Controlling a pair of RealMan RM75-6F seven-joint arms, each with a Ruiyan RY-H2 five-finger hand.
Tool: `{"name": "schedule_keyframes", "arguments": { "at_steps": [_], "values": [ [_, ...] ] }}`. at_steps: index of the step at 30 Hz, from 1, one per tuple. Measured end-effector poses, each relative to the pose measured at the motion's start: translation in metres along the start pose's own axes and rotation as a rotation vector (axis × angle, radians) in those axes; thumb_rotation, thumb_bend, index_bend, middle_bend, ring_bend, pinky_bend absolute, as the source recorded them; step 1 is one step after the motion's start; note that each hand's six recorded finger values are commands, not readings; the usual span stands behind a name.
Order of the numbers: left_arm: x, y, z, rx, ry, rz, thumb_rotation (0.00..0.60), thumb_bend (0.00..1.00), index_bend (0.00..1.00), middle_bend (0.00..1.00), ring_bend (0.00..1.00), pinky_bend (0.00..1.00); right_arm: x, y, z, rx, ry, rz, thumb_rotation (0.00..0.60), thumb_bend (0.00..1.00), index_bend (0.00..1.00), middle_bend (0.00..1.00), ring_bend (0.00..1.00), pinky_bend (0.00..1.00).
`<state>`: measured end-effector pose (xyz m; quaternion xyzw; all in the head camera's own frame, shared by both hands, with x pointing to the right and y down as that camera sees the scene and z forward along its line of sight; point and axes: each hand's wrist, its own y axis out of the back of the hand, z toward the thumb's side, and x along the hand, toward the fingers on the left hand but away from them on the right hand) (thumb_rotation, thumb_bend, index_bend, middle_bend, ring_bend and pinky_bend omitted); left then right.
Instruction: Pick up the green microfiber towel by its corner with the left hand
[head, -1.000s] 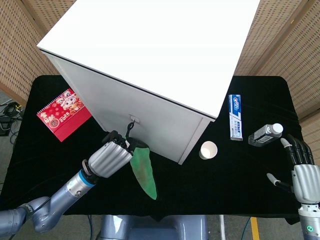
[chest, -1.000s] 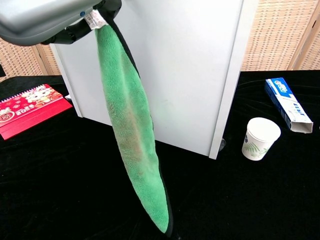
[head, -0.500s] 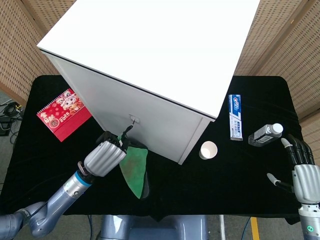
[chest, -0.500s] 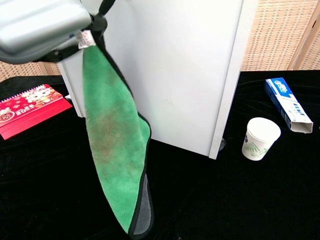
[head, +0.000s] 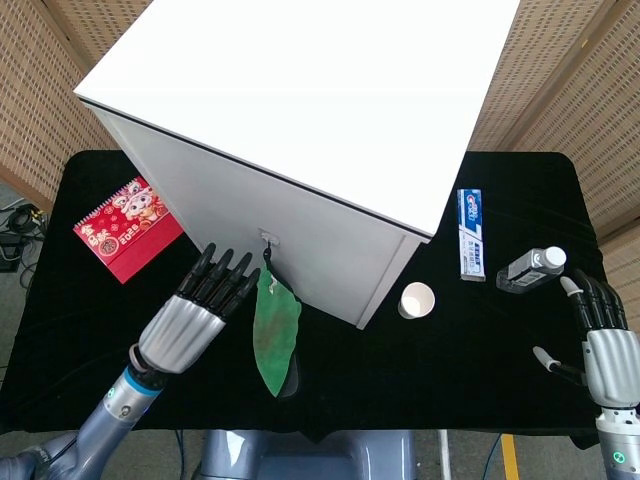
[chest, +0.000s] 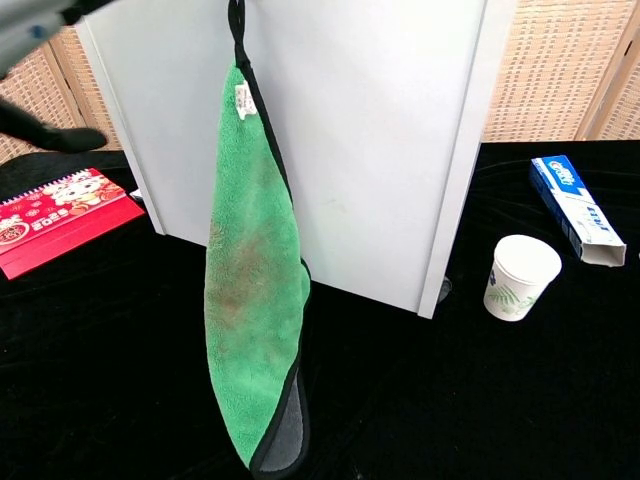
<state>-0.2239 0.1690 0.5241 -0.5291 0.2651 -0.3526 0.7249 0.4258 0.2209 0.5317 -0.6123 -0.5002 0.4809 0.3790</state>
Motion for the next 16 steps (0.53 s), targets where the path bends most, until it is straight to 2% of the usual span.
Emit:
{"name": "schedule_keyframes", "arguments": {
  "at_steps": [8,12,16],
  "values": [
    [-0.066,-0.021,-0.028,-0.214,0.154,-0.057,0.6,0.0,0.0,0.0,0.0,0.0,-0.001,-0.005,0.0,0.037,0.001,0.009,0.6,0.17,0.0,0.0,0.0,0.0],
    [-0.108,-0.041,-0.043,-0.304,0.253,-0.134,0.6,0.0,0.0,0.0,0.0,0.0,-0.001,-0.011,0.001,0.07,0.0,0.019,0.6,0.17,0.0,0.0,0.0,0.0],
    [-0.144,-0.063,-0.056,-0.33,0.336,-0.228,0.6,0.0,0.0,0.0,0.0,0.0,-0.001,-0.018,0.005,0.083,0.009,0.041,0.6,0.17,0.0,0.0,0.0,0.0]
  ]
}}
